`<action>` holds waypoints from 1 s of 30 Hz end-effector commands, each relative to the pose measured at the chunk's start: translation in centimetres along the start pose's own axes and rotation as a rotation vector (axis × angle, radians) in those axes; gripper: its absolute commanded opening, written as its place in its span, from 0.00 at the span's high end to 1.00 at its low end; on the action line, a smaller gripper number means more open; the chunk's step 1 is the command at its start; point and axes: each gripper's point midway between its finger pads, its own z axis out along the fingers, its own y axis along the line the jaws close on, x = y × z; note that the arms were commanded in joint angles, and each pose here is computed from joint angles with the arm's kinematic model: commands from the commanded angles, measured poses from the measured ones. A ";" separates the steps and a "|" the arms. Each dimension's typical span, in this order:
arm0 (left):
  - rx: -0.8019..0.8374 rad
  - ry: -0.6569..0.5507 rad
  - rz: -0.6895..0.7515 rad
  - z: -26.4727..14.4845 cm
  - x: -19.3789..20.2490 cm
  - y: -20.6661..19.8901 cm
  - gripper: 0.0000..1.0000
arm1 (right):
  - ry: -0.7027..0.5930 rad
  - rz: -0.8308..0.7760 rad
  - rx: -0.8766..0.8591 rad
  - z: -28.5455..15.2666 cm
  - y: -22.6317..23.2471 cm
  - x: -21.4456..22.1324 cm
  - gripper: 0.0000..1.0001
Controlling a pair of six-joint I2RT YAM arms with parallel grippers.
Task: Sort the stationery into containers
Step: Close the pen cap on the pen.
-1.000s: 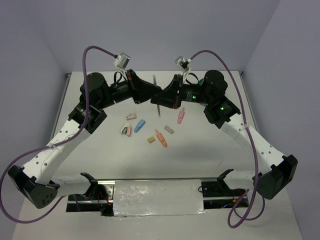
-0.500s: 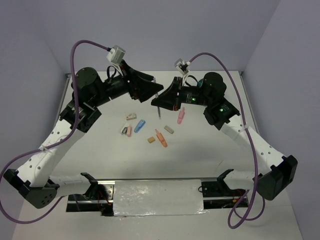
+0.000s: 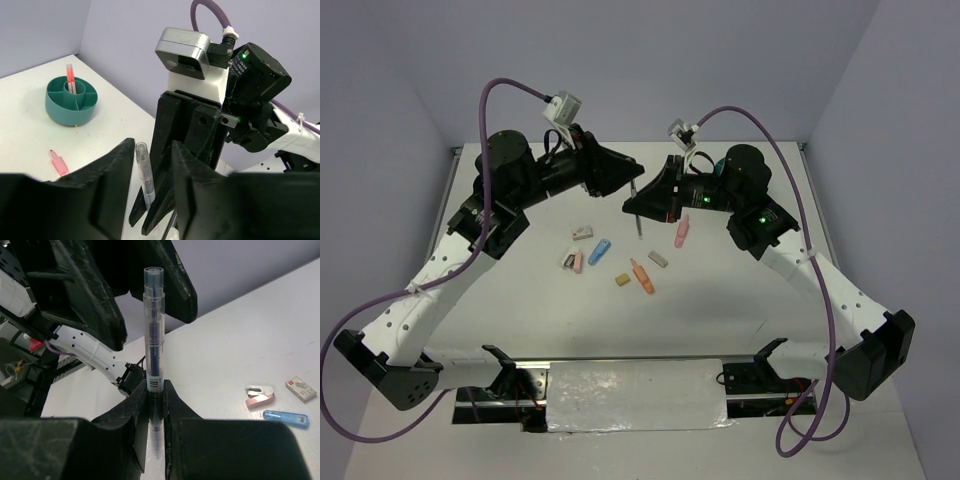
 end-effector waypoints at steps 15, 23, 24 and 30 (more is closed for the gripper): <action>0.098 0.102 -0.131 1.0 5.0 -1.8 1.00 | -0.180 -0.178 0.007 0.2 2.7 -10.2 1.00; 0.203 0.171 -0.232 0.9 11.0 -5.5 1.00 | -0.260 -0.240 0.059 0.0 0.8 -18.8 1.00; 0.201 0.171 -0.228 0.7 11.2 -5.7 1.00 | -0.256 -0.242 0.057 -0.1 0.9 -19.0 1.00; 0.118 0.141 -0.072 0.8 7.2 -5.7 1.00 | -0.140 -0.226 -0.003 1.5 -0.1 -12.4 1.00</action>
